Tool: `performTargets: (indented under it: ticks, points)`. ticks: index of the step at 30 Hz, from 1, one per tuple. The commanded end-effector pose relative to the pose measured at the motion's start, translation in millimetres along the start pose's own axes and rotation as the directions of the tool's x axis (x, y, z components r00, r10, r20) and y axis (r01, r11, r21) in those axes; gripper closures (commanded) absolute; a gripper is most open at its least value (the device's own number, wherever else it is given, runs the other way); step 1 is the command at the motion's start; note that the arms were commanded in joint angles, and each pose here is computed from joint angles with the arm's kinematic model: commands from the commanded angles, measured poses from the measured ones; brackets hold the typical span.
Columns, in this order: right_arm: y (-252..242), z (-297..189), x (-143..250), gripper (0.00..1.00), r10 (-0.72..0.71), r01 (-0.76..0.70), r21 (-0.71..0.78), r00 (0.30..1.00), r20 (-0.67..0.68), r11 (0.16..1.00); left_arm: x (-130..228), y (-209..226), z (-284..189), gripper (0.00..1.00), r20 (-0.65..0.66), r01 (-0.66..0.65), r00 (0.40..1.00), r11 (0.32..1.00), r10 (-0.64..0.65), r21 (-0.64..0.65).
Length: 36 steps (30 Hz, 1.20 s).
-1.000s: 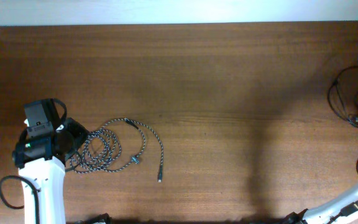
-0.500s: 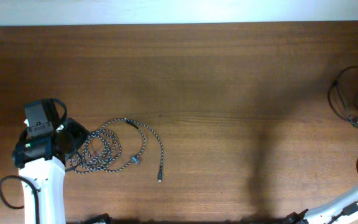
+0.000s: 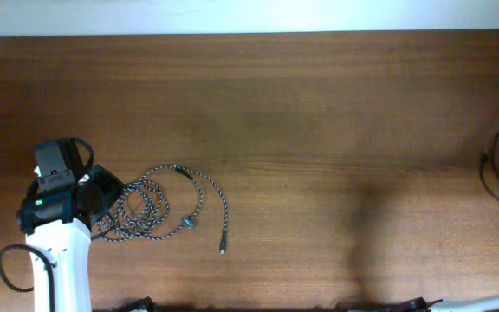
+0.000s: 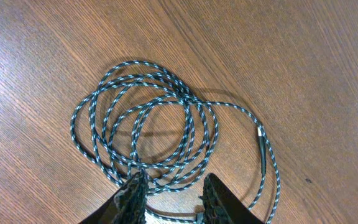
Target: Untangle cables
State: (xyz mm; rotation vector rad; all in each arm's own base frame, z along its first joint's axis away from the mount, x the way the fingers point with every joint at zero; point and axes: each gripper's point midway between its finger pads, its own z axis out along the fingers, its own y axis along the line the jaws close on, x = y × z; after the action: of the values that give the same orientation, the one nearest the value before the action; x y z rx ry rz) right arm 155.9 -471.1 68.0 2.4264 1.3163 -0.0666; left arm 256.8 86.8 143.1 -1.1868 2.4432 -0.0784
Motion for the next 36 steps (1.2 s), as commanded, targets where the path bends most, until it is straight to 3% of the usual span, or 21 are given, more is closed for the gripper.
performTargets:
  ticks: [1,3,5,6,9,10,11,12,13,17,22,23,24,26,28,31,33,36]
  points:
    - [26.6,-9.4,2.3,0.21,-0.164,0.161,-0.139,0.986,-0.014,0.977,1.7,1.7,0.8,0.66,-0.006,0.005,1.0,1.0,-0.005,0.001]
    - [64.2,-19.8,27.9,0.08,-0.319,0.279,-0.342,0.945,-0.066,0.897,1.7,1.7,0.8,0.65,-0.006,0.005,1.0,1.0,-0.005,0.001]
    - [89.9,-28.6,59.4,0.08,-0.518,0.459,-0.433,0.855,-0.022,0.776,1.8,1.7,0.8,0.64,-0.007,0.005,1.0,1.0,-0.005,0.001]
    - [103.6,-30.5,90.0,0.08,-0.644,0.579,-0.451,0.765,0.012,0.679,1.8,1.7,0.8,0.64,-0.007,0.005,1.0,1.0,-0.005,0.001]
    - [120.5,-35.6,169.0,0.15,-0.767,0.671,-0.469,0.641,-0.024,0.575,1.9,1.7,0.8,0.62,-0.007,0.005,1.0,1.0,-0.005,0.001]
    - [117.1,-33.5,207.2,0.44,-0.833,0.739,-0.439,0.552,-0.039,0.51,1.9,1.7,0.8,0.84,-0.007,0.005,1.0,1.0,-0.005,0.001]
    - [113.1,-28.8,221.4,0.58,-0.853,0.77,-0.41,0.52,-0.042,0.489,1.8,1.7,0.8,1.0,-0.007,0.005,1.0,1.0,-0.005,0.001]
    - [102.0,-17.6,240.0,0.85,-0.866,0.807,-0.336,0.497,-0.055,0.485,1.8,1.7,0.8,1.0,-0.006,0.005,1.0,1.0,-0.005,0.001]
    - [83.0,-4.5,243.2,0.95,-0.823,0.8,-0.199,0.562,-0.082,0.566,1.9,1.8,0.8,1.0,-0.007,0.004,1.0,1.0,-0.004,0.001]
    - [51.6,6.8,224.3,0.96,-0.811,0.813,-0.013,0.578,-0.093,0.582,-0.5,3.3,0.8,1.0,0.005,-0.026,1.0,1.0,0.026,-0.009]
    - [-12.5,39.8,240.8,0.96,-0.801,0.821,0.046,0.565,-0.199,0.569,-2.3,2.3,0.9,1.0,0.012,-0.026,1.0,1.0,0.026,-0.006]
    - [-17.6,44.7,242.5,0.93,-0.801,0.821,0.045,0.566,-0.197,0.569,-3.0,2.4,1.2,1.0,0.015,-0.026,1.0,1.0,0.026,-0.007]
    - [-20.4,55.0,248.3,0.84,-0.803,0.817,0.014,0.57,-0.175,0.577,-3.0,2.5,1.8,1.0,0.013,-0.026,1.0,1.0,0.026,-0.009]
    - [-5.9,60.6,275.3,0.84,-0.804,0.789,-0.159,0.57,-0.168,0.593,-2.5,2.7,5.3,0.98,0.003,-0.026,1.0,1.0,0.026,-0.015]
    - [24.8,55.0,301.4,0.85,-0.832,0.786,-0.284,0.545,-0.101,0.549,-2.3,2.8,14.0,0.98,-0.018,-0.026,1.0,0.999,0.025,-0.027]
    - [63.6,49.2,312.4,0.92,-0.858,0.858,-0.202,0.499,0.119,0.472,1.2,5.2,25.1,1.0,-0.057,-0.027,0.998,0.998,0.024,-0.05]
    - [84.2,13.8,325.2,0.96,-0.881,0.864,-0.255,0.467,0.079,0.435,0.4,4.5,25.1,1.0,-0.054,-0.027,0.998,0.998,0.025,-0.047]
    - [105.4,-57.2,291.6,0.96,-0.873,0.886,-0.192,0.454,0.178,0.421,0.5,4.6,25.1,1.0,-0.054,-0.027,0.998,0.998,0.024,-0.048]
